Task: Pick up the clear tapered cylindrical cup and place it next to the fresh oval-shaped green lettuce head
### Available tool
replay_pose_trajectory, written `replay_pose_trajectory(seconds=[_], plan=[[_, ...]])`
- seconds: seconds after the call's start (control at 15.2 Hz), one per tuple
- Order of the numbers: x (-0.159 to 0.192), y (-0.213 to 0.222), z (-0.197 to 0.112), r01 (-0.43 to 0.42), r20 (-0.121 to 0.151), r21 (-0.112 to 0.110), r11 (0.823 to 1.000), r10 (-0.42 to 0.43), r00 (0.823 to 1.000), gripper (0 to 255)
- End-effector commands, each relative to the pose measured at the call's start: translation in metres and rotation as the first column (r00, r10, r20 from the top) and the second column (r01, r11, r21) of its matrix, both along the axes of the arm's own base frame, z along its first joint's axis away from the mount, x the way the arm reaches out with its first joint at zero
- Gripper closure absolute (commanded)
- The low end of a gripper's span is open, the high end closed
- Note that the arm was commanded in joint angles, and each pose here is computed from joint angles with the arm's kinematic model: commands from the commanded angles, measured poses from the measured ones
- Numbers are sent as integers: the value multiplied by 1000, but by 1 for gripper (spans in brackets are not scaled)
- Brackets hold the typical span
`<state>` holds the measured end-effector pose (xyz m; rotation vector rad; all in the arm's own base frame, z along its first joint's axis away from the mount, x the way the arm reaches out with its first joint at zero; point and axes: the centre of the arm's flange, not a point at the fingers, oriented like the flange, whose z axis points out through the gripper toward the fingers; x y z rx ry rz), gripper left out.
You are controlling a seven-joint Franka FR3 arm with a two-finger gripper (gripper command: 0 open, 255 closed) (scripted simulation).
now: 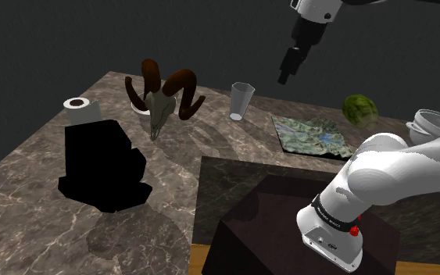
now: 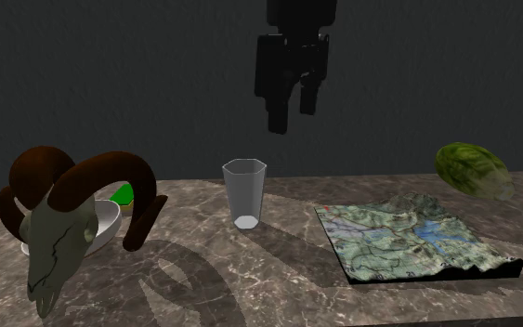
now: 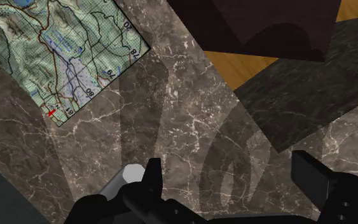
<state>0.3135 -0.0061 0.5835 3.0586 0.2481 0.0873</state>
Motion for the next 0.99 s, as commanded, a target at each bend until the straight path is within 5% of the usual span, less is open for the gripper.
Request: replay_pose_trajectory(seconds=[0.0,0.92], plan=[[0,0,0,0,0,0,1000,0,1000,0],[143,-55,-102,38,3,-25,999,-38,999,0]])
